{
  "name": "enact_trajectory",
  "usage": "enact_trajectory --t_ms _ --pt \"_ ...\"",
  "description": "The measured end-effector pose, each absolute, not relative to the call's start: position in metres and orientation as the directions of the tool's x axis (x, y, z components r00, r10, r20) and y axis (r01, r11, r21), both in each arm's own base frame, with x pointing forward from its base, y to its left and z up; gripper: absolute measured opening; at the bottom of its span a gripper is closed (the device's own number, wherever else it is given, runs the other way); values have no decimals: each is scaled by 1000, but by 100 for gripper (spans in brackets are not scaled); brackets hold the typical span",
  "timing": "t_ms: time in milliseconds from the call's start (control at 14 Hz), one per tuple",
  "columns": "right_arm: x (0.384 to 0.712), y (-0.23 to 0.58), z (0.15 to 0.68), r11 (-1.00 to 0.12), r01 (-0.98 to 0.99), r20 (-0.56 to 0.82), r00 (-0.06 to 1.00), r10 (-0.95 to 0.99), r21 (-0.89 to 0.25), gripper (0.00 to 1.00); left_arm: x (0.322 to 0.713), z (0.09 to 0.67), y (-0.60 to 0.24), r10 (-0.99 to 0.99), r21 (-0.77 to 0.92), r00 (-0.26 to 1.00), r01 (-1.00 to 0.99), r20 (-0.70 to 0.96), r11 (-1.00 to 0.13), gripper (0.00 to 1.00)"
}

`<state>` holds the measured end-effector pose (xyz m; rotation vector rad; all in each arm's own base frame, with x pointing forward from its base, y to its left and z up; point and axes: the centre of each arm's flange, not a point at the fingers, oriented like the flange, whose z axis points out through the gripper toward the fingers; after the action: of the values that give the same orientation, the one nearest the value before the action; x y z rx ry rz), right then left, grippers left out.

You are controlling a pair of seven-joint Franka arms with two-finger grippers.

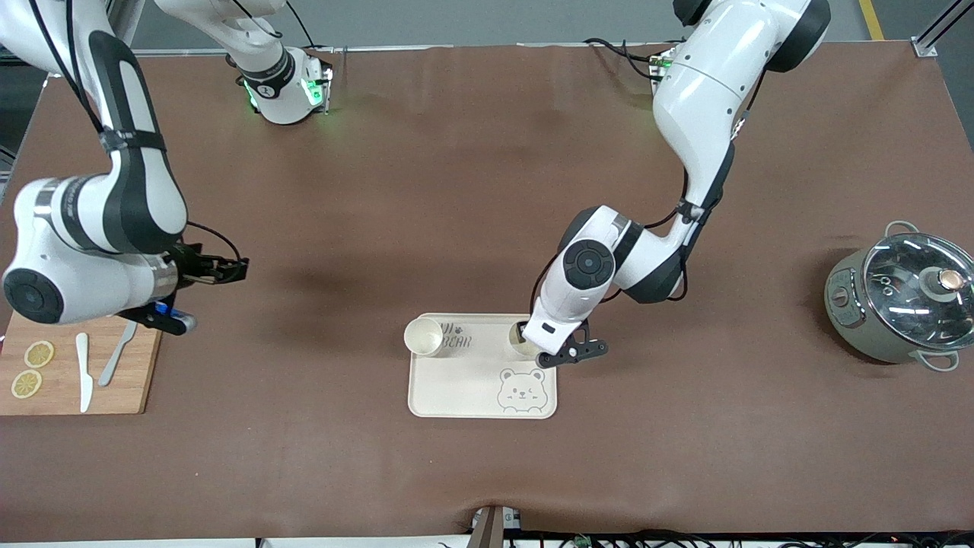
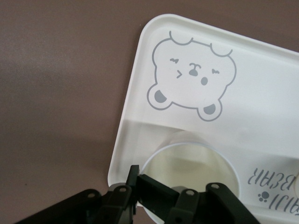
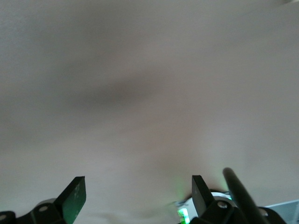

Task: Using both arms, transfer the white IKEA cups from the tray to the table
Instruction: 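Reach the right gripper to the other cup and close on it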

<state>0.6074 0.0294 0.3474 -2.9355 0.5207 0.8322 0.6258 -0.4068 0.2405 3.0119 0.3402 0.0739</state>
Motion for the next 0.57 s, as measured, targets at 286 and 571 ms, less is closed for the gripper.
enact_trajectory --t_ms 286,571 --pt "616 60 334 -889 -455 -510 756 -410 41 100 630 247 -407 229 126 972 221 48 -967 2" --pt "619 116 342 -850 -525 -478 739 -476 35 100 641 268 -400 246 151 966 233 75 -961 2"
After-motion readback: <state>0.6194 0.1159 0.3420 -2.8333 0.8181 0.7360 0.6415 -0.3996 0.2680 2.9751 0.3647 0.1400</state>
